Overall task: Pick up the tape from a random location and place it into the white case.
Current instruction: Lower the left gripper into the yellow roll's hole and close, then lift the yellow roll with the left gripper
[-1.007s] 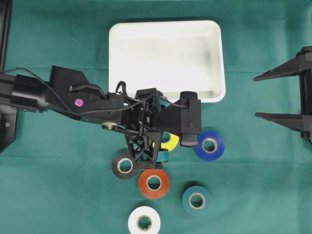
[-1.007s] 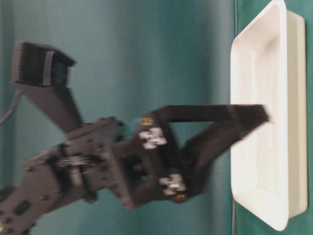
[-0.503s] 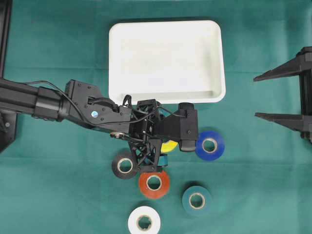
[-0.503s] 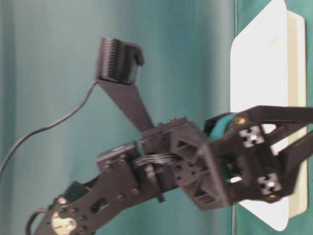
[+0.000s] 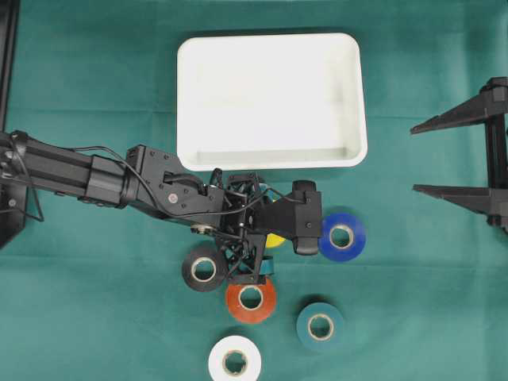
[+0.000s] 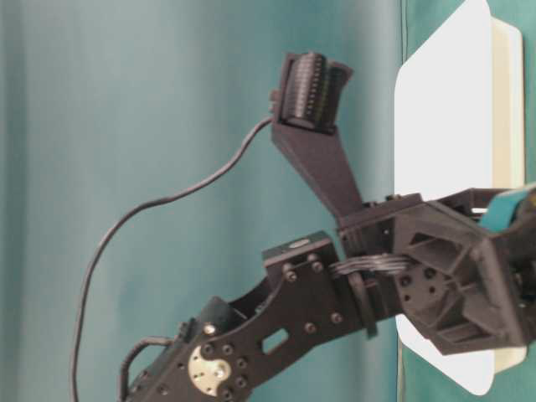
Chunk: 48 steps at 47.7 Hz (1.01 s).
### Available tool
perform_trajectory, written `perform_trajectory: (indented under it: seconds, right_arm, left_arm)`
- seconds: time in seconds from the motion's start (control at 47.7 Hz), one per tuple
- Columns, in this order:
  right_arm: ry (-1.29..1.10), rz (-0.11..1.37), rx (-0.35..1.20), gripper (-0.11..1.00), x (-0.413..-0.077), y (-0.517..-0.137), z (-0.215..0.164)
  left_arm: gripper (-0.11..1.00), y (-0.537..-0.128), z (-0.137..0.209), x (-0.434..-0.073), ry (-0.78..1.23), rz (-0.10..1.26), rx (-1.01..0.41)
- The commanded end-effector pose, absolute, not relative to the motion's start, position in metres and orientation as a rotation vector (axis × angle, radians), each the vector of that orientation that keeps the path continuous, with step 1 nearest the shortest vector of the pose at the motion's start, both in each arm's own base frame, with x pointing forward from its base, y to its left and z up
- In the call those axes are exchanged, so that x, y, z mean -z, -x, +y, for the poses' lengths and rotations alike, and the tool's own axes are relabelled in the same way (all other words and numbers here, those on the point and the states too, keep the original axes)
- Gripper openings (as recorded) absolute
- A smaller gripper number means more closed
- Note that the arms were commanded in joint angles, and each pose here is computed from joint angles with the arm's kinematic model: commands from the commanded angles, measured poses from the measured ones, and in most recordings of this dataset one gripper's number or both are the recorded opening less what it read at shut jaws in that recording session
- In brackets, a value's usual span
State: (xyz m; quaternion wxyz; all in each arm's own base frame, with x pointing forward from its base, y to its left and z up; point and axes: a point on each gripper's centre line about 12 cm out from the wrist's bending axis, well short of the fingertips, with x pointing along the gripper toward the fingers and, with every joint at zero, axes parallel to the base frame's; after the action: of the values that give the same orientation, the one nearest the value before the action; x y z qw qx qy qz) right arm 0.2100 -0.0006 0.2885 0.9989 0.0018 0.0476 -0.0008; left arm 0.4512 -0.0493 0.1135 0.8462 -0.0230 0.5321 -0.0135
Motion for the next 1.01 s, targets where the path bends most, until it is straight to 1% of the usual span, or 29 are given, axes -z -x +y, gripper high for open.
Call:
perform_trajectory:
  seconds: [0.0, 0.189, 0.273, 0.315, 0.398, 0.44, 0.545, 0.566, 0.608, 0.986]
  right_arm:
    - [-0.002, 0.078, 0.003, 0.92, -0.2961, -0.2126, -0.0009]
    - [-0.002, 0.078, 0.003, 0.92, -0.2961, -0.2126, -0.0009]
    - [-0.002, 0.08, 0.003, 0.92, -0.2957, -0.2129, -0.0009]
    - [-0.001, 0.08, 0.003, 0.92, -0.2957, -0.2129, -0.0009]
    - [-0.002, 0.081, 0.003, 0.92, -0.2954, -0.2132, -0.0009]
    - [-0.002, 0.083, 0.003, 0.92, -0.2951, -0.2134, -0.0009]
    - [-0.002, 0.084, 0.003, 0.92, -0.2947, -0.2137, -0.0009]
    - [-0.002, 0.084, 0.003, 0.92, -0.2947, -0.2137, -0.0009]
    - [-0.002, 0.086, 0.003, 0.92, -0.2941, -0.2136, -0.0009]
    - [-0.002, 0.084, 0.003, 0.92, -0.2947, -0.2137, -0.0009]
  left_arm:
    - [1.0, -0.4553, -0.049, -0.1216, 0.052, 1.087, 0.029]
    - [0.99, -0.4555, -0.049, -0.1194, 0.052, 1.087, 0.029]
    - [0.96, -0.4555, -0.0482, -0.1194, 0.051, 1.087, 0.028]
    - [0.93, -0.4551, -0.049, -0.1192, 0.049, 1.09, 0.031]
    - [0.77, -0.4547, -0.0489, -0.1197, 0.049, 1.093, 0.03]
    - [0.66, -0.4539, -0.0481, -0.1197, 0.049, 1.098, 0.029]
    - [0.35, -0.4524, -0.0487, -0.1192, 0.047, 1.113, 0.029]
    - [0.3, -0.452, -0.0479, -0.119, 0.048, 1.118, 0.027]
    - [0.23, -0.4514, -0.0479, -0.1187, 0.047, 1.124, 0.027]
    - [0.23, -0.4516, -0.0485, -0.1232, 0.045, 1.115, 0.029]
